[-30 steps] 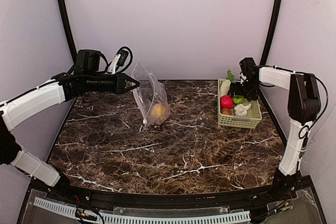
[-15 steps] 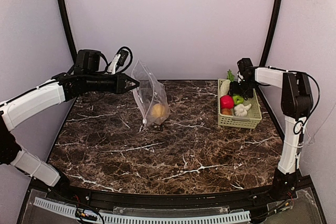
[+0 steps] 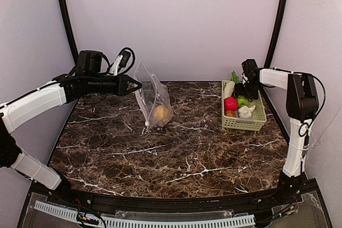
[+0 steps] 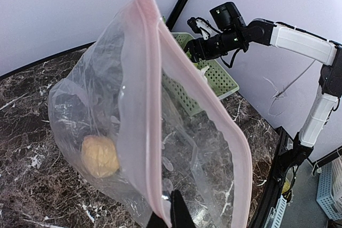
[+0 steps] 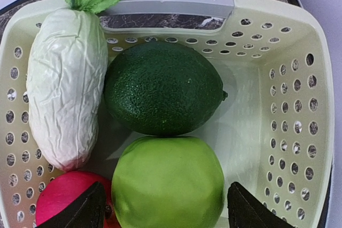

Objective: Place the food in the zip-top bag and seal the zipper
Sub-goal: Pick up the fake fruit from the bin.

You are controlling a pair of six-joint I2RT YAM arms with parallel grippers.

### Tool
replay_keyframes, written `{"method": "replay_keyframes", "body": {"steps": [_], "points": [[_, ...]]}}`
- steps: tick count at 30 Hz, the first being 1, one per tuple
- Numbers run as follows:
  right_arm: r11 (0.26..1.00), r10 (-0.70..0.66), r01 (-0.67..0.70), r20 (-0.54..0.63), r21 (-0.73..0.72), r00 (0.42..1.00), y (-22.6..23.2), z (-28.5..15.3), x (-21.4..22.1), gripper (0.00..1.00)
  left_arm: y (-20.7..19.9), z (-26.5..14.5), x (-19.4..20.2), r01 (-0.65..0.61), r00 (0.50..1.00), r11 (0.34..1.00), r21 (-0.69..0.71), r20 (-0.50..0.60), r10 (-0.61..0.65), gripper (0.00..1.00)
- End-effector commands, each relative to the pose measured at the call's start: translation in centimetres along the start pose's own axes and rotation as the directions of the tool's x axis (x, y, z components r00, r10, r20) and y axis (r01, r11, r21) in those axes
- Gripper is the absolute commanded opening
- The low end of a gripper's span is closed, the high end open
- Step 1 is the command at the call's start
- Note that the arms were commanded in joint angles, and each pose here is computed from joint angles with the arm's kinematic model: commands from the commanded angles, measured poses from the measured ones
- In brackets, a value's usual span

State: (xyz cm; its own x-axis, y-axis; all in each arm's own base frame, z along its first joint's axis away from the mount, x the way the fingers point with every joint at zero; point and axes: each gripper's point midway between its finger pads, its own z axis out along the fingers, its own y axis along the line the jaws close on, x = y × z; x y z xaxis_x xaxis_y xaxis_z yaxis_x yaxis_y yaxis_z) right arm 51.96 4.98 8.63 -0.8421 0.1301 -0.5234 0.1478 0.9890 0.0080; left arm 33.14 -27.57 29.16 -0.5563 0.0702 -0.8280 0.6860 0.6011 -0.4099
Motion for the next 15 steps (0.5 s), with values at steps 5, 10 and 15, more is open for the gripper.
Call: {"method": "replay_keyframes", "body": {"steps": [5,10,15], "points": [[0.999,0.01,-0.012,-0.05,-0.039,0.999,-0.1,1.9,1.0,0.86,0.0,-0.5,0.1,-0.011,1.0,1.0,-0.004,0.0,0.011,0.01],[0.999,0.015,-0.018,-0.082,-0.043,0.997,-0.3,3.0,1.8,0.85,0.0,-0.5,0.1,-0.012,1.0,1.0,-0.005,0.001,0.012,0.01],[0.999,0.015,-0.017,-0.081,-0.028,0.997,-0.6,3.1,1.7,0.79,0.1,-0.5,0.1,-0.013,1.0,1.0,-0.006,0.001,0.013,0.01]]}}
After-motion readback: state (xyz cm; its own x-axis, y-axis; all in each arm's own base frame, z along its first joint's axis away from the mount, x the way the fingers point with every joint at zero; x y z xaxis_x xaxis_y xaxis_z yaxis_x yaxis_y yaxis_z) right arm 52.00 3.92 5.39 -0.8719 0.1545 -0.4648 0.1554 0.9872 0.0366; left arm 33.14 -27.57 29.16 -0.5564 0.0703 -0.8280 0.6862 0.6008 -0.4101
